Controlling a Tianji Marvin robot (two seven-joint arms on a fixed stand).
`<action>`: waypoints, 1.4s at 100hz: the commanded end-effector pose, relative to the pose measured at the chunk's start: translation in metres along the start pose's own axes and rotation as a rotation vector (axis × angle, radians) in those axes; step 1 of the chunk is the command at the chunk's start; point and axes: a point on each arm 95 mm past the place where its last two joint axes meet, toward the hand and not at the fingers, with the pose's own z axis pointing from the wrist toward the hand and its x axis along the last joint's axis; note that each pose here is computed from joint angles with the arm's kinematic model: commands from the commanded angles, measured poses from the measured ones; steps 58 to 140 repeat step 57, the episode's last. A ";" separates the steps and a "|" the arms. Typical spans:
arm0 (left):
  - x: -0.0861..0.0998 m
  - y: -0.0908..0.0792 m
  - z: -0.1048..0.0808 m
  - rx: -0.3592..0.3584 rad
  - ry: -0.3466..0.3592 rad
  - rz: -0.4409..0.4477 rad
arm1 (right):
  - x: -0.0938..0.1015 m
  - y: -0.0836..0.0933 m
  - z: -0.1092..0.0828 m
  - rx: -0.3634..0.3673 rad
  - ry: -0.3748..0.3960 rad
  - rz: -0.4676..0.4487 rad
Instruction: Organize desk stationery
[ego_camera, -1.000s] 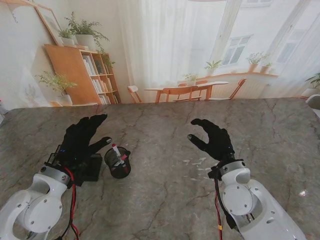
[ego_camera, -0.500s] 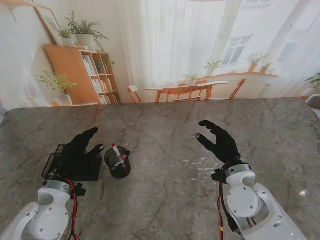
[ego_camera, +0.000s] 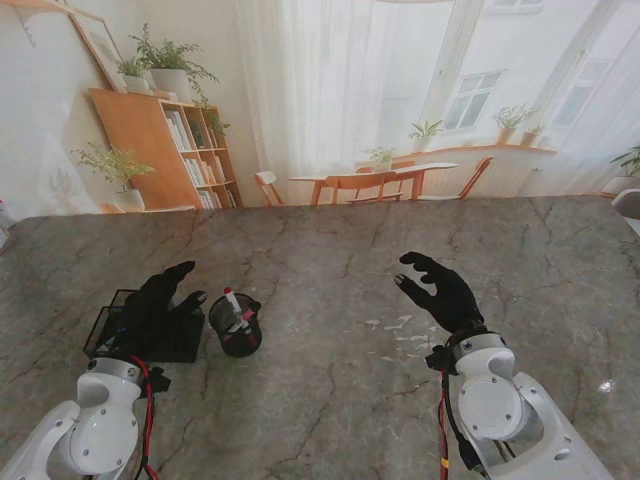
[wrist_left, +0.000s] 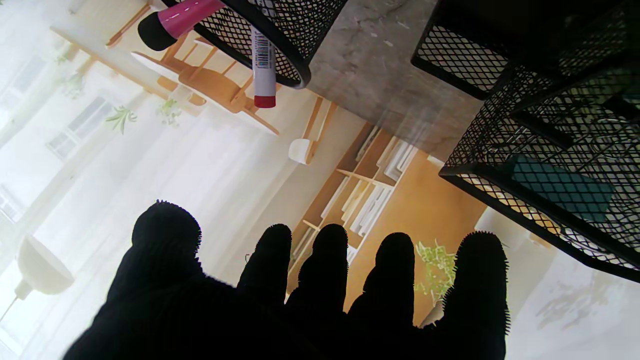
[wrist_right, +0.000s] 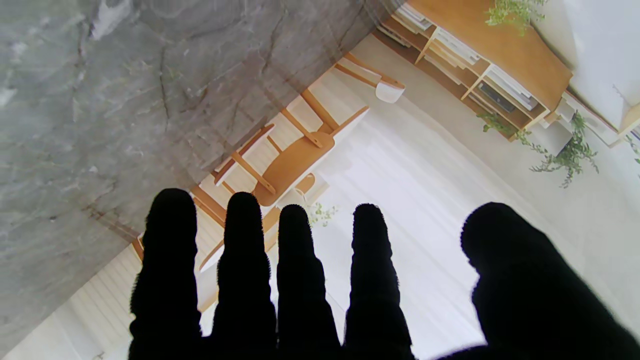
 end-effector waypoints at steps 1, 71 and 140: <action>-0.002 0.002 0.001 -0.005 -0.006 -0.004 | -0.001 -0.003 -0.003 0.028 -0.009 0.001; -0.001 0.001 0.007 -0.011 0.012 -0.024 | -0.003 -0.002 -0.008 0.010 -0.011 -0.026; -0.001 0.001 0.007 -0.011 0.012 -0.024 | -0.003 -0.002 -0.008 0.010 -0.011 -0.026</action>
